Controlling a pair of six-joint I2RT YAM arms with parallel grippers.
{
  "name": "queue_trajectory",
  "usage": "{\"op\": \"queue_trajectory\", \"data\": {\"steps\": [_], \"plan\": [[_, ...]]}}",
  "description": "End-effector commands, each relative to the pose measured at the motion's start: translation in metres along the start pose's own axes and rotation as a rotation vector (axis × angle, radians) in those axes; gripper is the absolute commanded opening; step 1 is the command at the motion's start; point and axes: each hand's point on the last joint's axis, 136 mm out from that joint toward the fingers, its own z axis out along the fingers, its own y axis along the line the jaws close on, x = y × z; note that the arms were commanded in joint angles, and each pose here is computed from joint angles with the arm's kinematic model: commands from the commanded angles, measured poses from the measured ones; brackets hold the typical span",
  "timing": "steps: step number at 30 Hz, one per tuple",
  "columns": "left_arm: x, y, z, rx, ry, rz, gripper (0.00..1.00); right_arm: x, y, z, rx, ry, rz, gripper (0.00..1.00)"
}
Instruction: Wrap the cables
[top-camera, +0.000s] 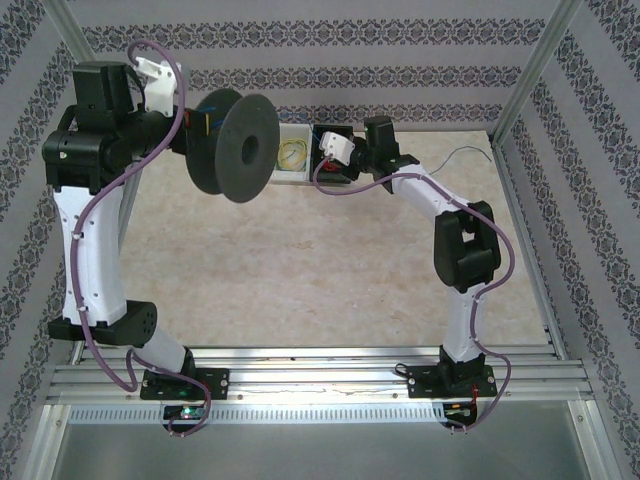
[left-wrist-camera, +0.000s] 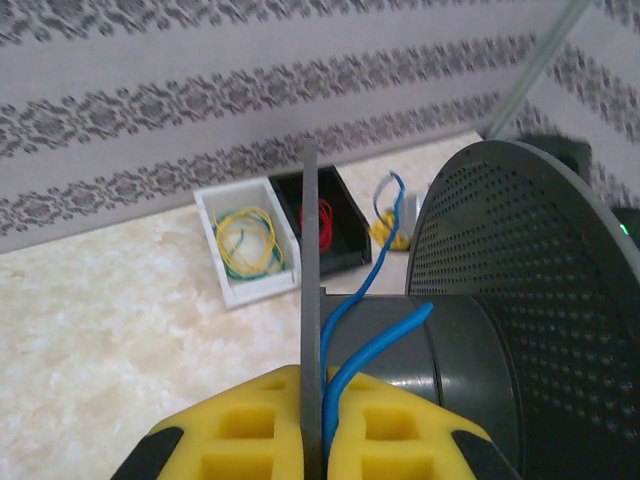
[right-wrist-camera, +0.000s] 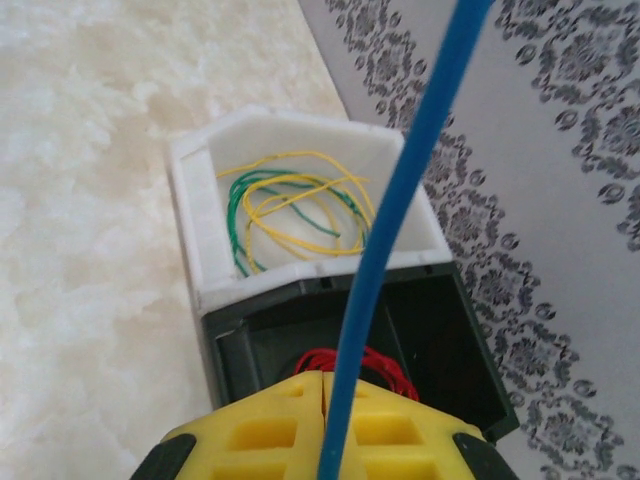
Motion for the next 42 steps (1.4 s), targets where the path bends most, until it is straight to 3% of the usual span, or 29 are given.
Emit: {"op": "queue_trajectory", "data": {"steps": [1, 10, 15, 20, 26, 31, 37, 42], "plan": [[-0.067, 0.019, -0.005, -0.07, -0.266, -0.062, 0.0, -0.004, 0.017, -0.02, -0.029, 0.117, -0.03, 0.0], [-0.105, 0.069, 0.034, -0.179, -0.415, -0.217, 0.0, -0.015, 0.121, -0.032, -0.321, 0.359, -0.163, 0.0], [-0.104, 0.093, 0.057, -0.241, -0.409, -0.255, 0.0, -0.041, 0.164, -0.048, -0.407, 0.361, -0.231, 0.0], [-0.091, 0.11, 0.089, -0.297, -0.349, -0.265, 0.0, -0.096, 0.19, -0.066, -0.43, 0.304, -0.371, 0.0], [-0.061, 0.11, 0.132, -0.354, -0.221, -0.199, 0.0, -0.176, 0.169, -0.086, -0.319, 0.155, -0.499, 0.0], [-0.034, 0.083, 0.169, -0.356, -0.105, -0.098, 0.0, -0.226, 0.138, -0.094, -0.221, 0.057, -0.573, 0.0], [0.009, 0.05, 0.208, -0.349, 0.062, 0.032, 0.0, -0.262, 0.098, -0.089, -0.095, 0.001, -0.615, 0.0], [0.04, 0.039, 0.218, -0.343, 0.167, 0.092, 0.0, -0.273, 0.061, -0.09, 0.022, -0.01, -0.622, 0.0]]}}
